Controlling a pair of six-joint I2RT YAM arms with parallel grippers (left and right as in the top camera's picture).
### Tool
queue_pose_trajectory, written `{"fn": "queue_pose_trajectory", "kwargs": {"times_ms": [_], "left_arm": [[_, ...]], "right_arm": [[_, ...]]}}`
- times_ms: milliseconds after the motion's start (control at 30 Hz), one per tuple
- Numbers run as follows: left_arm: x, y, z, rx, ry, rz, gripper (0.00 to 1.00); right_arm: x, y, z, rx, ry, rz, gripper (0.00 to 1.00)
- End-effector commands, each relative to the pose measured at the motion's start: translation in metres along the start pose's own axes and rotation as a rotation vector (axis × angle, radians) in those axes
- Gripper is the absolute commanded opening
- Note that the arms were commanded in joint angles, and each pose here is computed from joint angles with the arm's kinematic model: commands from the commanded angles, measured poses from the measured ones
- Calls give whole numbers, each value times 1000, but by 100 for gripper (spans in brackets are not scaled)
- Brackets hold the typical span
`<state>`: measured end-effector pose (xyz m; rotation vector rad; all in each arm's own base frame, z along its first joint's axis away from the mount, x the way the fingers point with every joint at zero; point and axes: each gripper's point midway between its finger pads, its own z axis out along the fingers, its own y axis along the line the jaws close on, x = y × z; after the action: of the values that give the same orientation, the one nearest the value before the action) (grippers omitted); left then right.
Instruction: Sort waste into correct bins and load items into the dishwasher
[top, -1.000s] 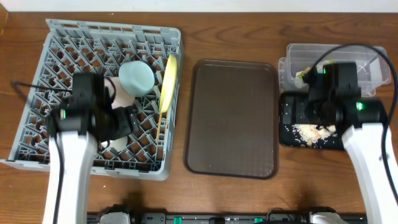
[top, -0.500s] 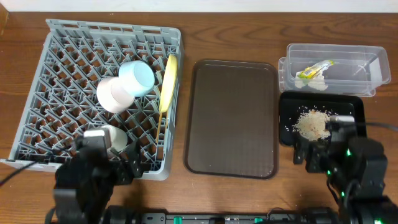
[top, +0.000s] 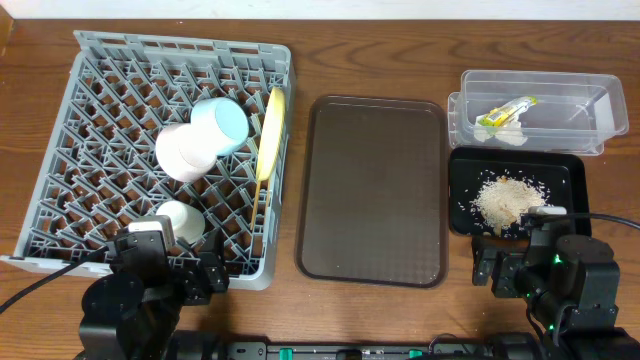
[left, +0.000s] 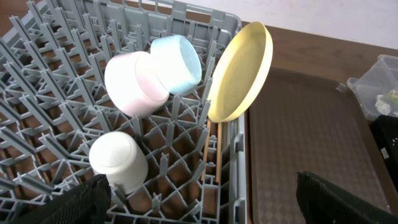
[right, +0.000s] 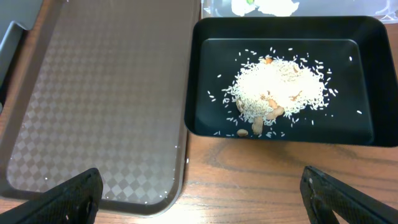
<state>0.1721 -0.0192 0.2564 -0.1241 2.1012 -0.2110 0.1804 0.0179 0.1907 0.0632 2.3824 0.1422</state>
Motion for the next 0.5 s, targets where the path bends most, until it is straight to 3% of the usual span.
{"fn": "queue_pose_trajectory", "kwargs": {"times_ms": [0, 200, 467], "left_arm": [[1, 1, 1, -6, 2, 19, 95], [1, 1, 1, -6, 2, 19, 96], [1, 1, 1, -6, 2, 19, 96]], "right_arm": [[4, -2, 1, 12, 12, 8, 99], [2, -5, -4, 28, -23, -14, 99], [-37, 1, -15, -11, -417, -72, 99]]}}
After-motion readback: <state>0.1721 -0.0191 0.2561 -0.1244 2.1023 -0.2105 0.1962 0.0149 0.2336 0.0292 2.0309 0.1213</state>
